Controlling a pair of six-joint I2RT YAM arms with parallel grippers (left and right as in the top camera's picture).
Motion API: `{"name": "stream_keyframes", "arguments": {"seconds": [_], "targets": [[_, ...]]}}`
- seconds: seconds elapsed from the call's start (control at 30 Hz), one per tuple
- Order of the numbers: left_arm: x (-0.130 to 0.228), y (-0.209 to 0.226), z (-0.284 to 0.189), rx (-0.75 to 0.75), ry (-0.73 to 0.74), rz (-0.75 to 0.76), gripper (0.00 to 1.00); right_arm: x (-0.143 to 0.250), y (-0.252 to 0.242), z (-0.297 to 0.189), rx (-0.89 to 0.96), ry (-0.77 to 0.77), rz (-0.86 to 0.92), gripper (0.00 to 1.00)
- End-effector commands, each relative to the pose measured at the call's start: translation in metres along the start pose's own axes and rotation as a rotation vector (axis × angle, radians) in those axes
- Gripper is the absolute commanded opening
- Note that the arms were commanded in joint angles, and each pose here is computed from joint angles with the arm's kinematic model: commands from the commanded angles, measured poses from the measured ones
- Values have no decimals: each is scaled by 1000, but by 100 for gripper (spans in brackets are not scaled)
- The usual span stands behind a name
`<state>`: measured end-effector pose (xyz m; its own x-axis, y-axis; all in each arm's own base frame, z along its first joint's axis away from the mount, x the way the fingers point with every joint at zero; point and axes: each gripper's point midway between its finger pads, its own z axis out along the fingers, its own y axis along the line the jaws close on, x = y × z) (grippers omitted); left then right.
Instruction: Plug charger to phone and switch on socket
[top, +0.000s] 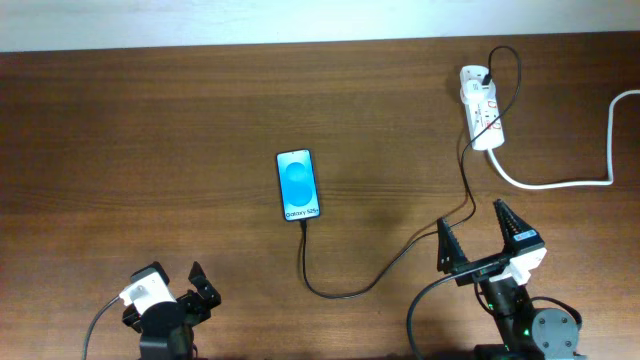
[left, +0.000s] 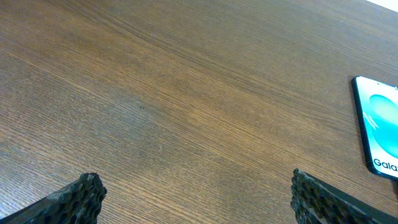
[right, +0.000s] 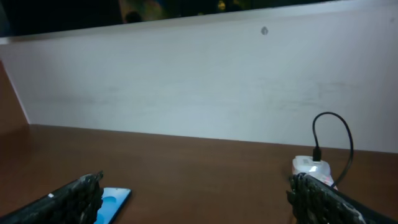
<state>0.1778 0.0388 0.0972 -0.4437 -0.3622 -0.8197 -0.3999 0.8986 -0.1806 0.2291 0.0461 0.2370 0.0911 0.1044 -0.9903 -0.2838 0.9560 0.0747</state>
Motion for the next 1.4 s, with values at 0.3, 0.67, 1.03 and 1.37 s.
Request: {"name": "stream_keyframes", "arguments": {"seconds": [0.3, 0.67, 1.03, 1.37], "targets": [[0, 2, 0, -11, -5, -3, 99, 40, -29, 3, 153, 9, 167, 98], [0, 2, 0, -11, -5, -3, 99, 76, -33, -1, 182, 153, 195, 98], [0, 2, 0, -11, -5, -3, 99, 76, -33, -1, 182, 153, 195, 98], [-5, -4, 3, 20, -29, -15, 99, 76, -33, -1, 182, 153, 195, 98]]}}
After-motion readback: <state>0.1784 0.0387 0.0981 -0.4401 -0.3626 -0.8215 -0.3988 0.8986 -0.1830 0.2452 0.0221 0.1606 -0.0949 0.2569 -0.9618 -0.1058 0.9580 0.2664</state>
